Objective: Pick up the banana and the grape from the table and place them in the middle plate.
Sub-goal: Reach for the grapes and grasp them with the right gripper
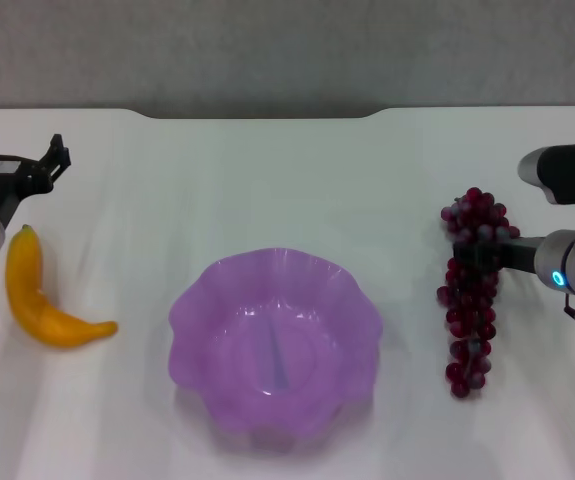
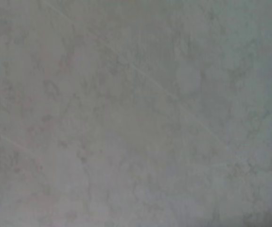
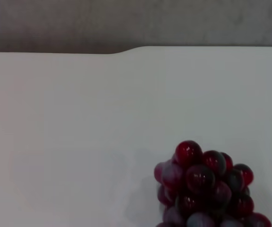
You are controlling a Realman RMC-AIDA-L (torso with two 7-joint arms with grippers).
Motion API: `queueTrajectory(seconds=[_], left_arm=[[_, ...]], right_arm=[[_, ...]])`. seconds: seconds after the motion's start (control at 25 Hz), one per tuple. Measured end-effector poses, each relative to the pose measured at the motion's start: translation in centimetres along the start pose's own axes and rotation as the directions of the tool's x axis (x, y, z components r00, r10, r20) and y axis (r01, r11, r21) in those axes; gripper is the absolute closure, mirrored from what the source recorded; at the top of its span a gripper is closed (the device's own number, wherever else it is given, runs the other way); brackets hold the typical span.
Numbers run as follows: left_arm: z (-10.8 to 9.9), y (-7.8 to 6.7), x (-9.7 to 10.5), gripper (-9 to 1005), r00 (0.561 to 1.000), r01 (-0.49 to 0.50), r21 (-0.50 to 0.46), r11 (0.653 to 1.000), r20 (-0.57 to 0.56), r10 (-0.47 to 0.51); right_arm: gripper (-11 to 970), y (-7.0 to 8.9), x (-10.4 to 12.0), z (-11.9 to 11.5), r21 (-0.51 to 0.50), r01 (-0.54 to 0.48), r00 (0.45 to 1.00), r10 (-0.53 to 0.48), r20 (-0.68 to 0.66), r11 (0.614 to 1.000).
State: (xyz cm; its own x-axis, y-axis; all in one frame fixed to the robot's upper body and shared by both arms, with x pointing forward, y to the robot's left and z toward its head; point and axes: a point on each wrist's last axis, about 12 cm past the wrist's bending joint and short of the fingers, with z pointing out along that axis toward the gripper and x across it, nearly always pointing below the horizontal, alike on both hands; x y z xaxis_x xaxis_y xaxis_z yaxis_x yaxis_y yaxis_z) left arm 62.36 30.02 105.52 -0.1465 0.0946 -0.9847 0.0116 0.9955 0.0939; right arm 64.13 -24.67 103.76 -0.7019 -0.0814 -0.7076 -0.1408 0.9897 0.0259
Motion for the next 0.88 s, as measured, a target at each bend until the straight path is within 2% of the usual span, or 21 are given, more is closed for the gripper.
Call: queueTrajectory(seconds=[0.4,0.88], left_arm=[[0.0,-0.1,0.0,112,1.0,-0.001,0.004,1.0,0.0,0.001],[0.1,-0.3,-0.2,113,1.0,0.002,0.008,1.0,0.005,-0.002]], right_arm=[[97,0.5,0.4,0.1,0.007,0.076,0.997,-0.076,0.026,0.997],[97,-0.6,1.3,-0.1,0.053,0.056,0.994,-0.061,0.088,0.997]])
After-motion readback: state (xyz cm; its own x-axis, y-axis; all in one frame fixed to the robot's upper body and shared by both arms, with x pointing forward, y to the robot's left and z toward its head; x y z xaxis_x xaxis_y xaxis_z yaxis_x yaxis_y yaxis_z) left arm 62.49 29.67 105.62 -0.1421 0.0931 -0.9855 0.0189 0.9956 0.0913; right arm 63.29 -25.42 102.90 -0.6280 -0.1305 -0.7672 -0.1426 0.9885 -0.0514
